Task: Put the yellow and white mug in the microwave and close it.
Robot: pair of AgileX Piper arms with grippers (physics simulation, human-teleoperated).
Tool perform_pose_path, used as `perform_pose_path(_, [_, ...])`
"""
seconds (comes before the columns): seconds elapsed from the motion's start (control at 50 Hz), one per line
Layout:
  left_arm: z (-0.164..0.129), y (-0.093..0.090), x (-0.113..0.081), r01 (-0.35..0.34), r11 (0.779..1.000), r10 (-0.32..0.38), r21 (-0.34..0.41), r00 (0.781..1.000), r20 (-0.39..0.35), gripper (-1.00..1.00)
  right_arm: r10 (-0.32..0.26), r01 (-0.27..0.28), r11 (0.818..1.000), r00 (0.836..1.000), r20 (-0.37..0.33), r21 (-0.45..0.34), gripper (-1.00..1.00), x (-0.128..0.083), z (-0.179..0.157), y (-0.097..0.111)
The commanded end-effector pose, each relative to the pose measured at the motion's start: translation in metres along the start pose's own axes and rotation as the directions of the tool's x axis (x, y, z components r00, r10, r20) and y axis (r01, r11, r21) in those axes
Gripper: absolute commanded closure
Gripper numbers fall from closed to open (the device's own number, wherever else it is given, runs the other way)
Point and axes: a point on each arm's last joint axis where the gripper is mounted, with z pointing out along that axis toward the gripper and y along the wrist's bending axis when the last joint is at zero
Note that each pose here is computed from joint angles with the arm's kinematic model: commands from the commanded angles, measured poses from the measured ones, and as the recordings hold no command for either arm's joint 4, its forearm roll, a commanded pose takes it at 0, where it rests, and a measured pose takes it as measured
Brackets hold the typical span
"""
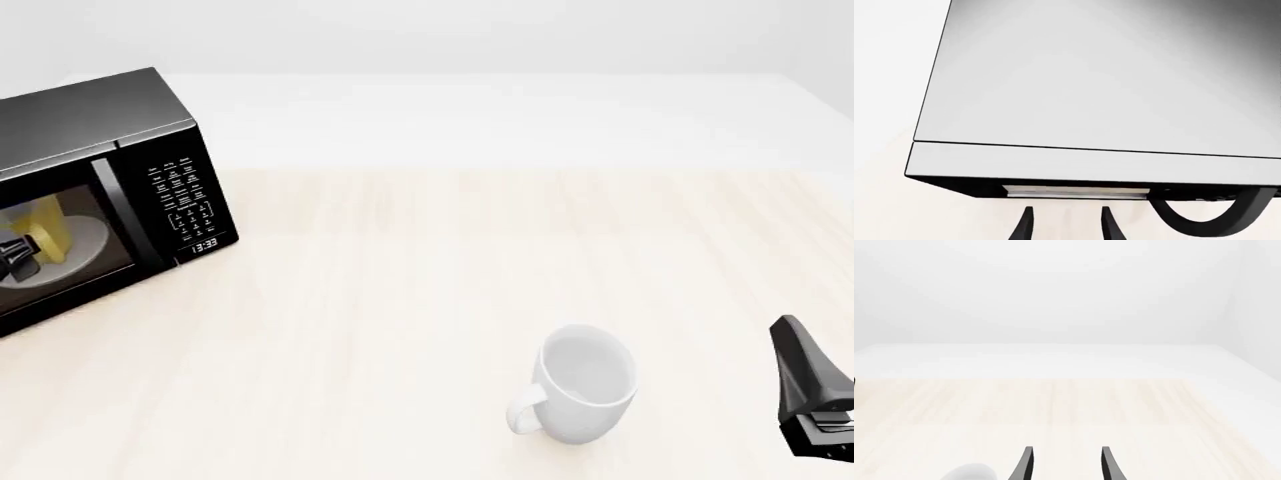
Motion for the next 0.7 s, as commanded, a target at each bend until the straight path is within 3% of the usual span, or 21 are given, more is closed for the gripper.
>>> perform_pose_path(0.02, [-0.014, 0.008, 0.003, -0.017, 1.000, 0.017, -0.019, 1.000, 0.020, -1.00, 0.000, 0.000, 1.000, 1.000, 0.000, 0.000, -1.00, 0.000, 0.000, 0.000])
perform_pose_path(0.34, [-0.044, 0.005, -0.010, -0.028, 1.000, 0.028, -0.010, 0.997, 0.074, -1.00, 0.000, 0.000, 1.000, 1.000, 0.000, 0.000, -1.00, 0.000, 0.000, 0.000])
perform_pose_path(0.7, [-0.071, 0.004, -0.010, -0.027, 1.000, 0.027, -0.004, 0.994, 0.102, -1.00, 0.000, 0.000, 1.000, 1.000, 0.000, 0.000, -1.00, 0.000, 0.000, 0.000])
